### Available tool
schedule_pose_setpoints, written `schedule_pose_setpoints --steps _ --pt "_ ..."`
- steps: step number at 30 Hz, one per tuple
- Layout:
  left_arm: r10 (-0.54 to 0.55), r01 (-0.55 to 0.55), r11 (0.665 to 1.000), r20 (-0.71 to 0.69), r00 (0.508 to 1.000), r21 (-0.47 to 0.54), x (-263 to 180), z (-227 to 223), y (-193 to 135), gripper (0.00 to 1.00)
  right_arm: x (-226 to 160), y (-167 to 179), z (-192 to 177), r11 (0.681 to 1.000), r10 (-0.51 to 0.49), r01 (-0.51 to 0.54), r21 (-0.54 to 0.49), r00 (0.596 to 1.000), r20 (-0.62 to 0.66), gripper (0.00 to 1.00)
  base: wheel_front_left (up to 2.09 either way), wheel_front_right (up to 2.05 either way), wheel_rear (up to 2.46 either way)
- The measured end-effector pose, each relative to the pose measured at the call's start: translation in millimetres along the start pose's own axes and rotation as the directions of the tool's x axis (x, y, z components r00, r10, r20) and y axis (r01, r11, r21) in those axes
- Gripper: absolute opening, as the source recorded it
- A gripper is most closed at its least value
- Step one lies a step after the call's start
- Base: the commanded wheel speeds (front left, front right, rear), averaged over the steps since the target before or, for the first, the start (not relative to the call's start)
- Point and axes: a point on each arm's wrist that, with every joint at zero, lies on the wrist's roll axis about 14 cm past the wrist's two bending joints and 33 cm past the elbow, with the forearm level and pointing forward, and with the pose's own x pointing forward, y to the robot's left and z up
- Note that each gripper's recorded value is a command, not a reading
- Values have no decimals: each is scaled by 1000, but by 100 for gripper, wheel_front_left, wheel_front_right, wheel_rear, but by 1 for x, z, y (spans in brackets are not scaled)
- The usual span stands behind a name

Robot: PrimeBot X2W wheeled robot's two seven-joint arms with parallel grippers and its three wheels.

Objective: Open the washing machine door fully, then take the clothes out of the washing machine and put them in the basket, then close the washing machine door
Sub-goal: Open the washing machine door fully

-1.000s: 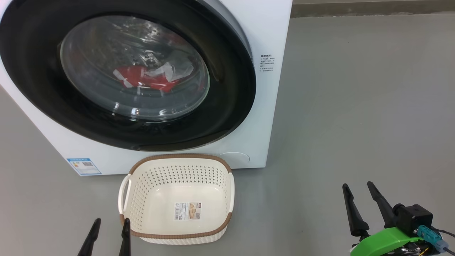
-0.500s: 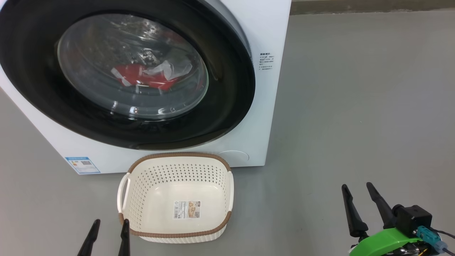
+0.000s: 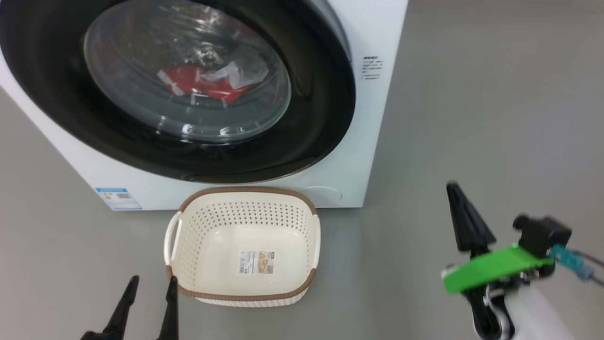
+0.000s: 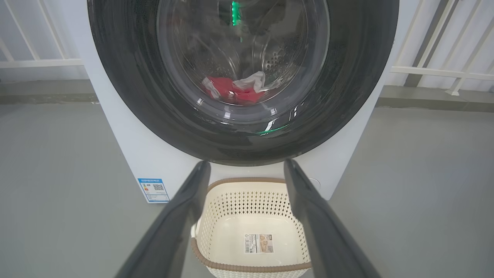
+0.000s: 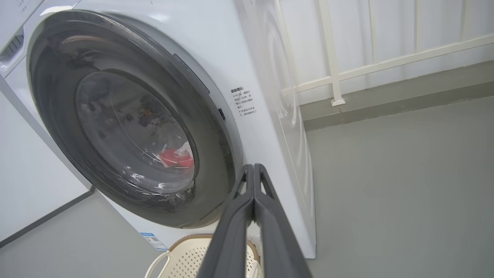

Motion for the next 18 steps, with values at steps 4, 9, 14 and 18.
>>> schedule_pose_setpoints --steps 4,9,14,18 --pt "2 -2 1000 7 1000 -4 4 2 0 100 30 25 17 994 67 -71 80 996 50 0 0 0 0" --pt "6 -6 1000 9 1000 -14 6 3 2 100 64 56 35 973 137 -154 174 985 104 0 0 0 0" --pt "17 -17 1000 4 1000 -19 12 1 5 100 93 76 47 930 166 -204 304 975 147 0 0 0 0" --pt "32 -32 999 -6 999 -25 15 -1 10 100 111 96 47 871 204 -248 423 968 149 0 0 0 0"
